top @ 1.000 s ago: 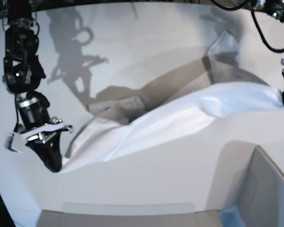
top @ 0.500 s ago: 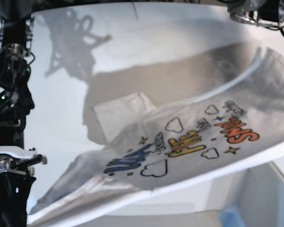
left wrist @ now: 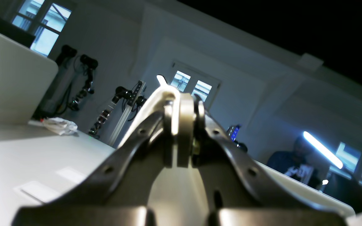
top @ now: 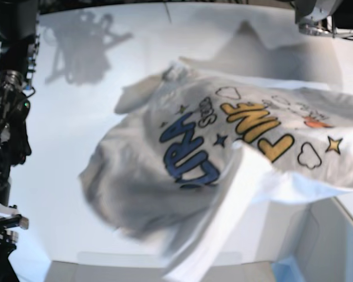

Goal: Layout the t-shirt on the table in an organized manner, then fold the t-shirt properly
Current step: 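Lift the t-shirt with both grippers and fling it across the table, then lower the right gripper onto the bunched shirt and grasp its edge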

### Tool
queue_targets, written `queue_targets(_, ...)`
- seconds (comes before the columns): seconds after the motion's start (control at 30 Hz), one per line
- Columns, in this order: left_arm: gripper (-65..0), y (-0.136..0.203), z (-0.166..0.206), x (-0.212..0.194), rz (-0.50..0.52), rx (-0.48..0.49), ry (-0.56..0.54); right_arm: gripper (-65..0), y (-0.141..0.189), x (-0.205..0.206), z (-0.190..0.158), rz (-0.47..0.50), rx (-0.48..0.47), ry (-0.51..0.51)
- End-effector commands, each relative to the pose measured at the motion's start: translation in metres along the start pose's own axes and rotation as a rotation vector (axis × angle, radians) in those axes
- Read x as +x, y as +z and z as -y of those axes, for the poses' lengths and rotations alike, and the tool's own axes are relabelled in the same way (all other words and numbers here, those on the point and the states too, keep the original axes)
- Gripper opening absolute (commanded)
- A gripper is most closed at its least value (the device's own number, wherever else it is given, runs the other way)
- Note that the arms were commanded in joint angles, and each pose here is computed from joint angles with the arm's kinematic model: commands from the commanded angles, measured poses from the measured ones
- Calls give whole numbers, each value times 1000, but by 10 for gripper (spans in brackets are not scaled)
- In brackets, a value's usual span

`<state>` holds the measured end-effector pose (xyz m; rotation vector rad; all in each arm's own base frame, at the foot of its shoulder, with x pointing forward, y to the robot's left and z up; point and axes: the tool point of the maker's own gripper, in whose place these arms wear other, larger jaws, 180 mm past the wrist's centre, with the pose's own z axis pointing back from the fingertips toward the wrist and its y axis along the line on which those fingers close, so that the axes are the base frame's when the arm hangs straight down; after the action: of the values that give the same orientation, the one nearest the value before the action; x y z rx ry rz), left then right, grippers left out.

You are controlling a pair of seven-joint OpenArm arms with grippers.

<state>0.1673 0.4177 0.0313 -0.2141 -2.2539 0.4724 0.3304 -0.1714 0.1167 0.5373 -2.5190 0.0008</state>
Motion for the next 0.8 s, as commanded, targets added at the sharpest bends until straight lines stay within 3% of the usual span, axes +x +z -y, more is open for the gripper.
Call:
queue_targets(0.0,-650,-7,13,3,9,-53,-11,-650,1,-8,4,-46,-1,14)
queue_targets(0.2,-650,-30,40,-79,-235,-168,108,-650,32,-87,43,-268,-155,-42)
queue_targets(0.33,-650,-33,32,-137,-391,-115,103,-650,70,-151,40,-437,-160,-67)
queue_targets(0.43,-650,-25,10,-160,-431,-25,117,-650,115,-211,-1,-632,-60,-30)
queue_targets(0.57,-650,-11,1,-178,-484,29,110,-650,190,-278,-91,-867,189,4)
queue_targets(0.77,-650,7,-8,-189,-548,60,100,-634,292,-330,-202,-1087,460,-30)
